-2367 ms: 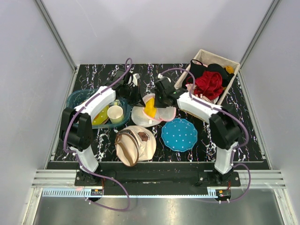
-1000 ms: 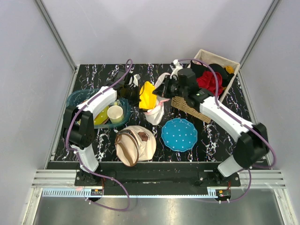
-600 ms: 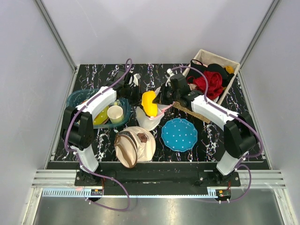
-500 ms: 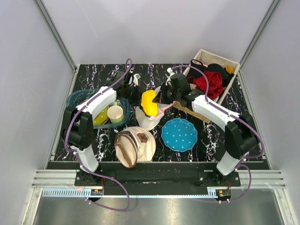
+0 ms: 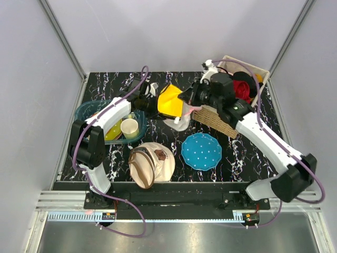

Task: Unzip the laundry bag and remove the bra

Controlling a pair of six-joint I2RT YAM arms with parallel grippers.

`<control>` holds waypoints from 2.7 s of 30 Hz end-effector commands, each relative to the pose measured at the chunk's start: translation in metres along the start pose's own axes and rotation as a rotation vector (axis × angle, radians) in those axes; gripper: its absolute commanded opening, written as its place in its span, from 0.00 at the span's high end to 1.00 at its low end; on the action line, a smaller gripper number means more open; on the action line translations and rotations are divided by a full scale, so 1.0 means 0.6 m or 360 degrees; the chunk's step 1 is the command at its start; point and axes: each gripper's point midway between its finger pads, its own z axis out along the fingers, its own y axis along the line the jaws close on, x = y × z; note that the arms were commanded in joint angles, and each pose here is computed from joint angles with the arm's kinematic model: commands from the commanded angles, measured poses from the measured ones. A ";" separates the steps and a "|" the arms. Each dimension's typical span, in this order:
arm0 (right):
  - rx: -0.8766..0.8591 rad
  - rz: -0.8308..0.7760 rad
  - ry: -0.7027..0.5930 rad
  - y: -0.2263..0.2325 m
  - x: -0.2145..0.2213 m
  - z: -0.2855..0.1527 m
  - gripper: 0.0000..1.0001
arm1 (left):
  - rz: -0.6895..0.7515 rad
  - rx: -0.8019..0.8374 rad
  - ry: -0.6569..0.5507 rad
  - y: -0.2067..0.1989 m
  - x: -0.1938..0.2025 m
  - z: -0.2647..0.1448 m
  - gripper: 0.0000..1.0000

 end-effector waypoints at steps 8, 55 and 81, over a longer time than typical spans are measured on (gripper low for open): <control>0.0289 0.0060 -0.0794 -0.025 -0.176 -0.161 1.00 | 0.0065 0.0024 -0.0101 -0.013 -0.019 -0.026 1.00; -0.0072 0.0157 -0.1355 0.012 -0.556 -0.376 1.00 | -0.0164 -0.0059 -0.0244 0.060 -0.114 -0.003 1.00; 0.0814 0.0175 -0.1430 -0.226 -0.554 -0.392 1.00 | -0.0032 0.0082 -0.0577 -0.048 -0.286 -0.129 1.00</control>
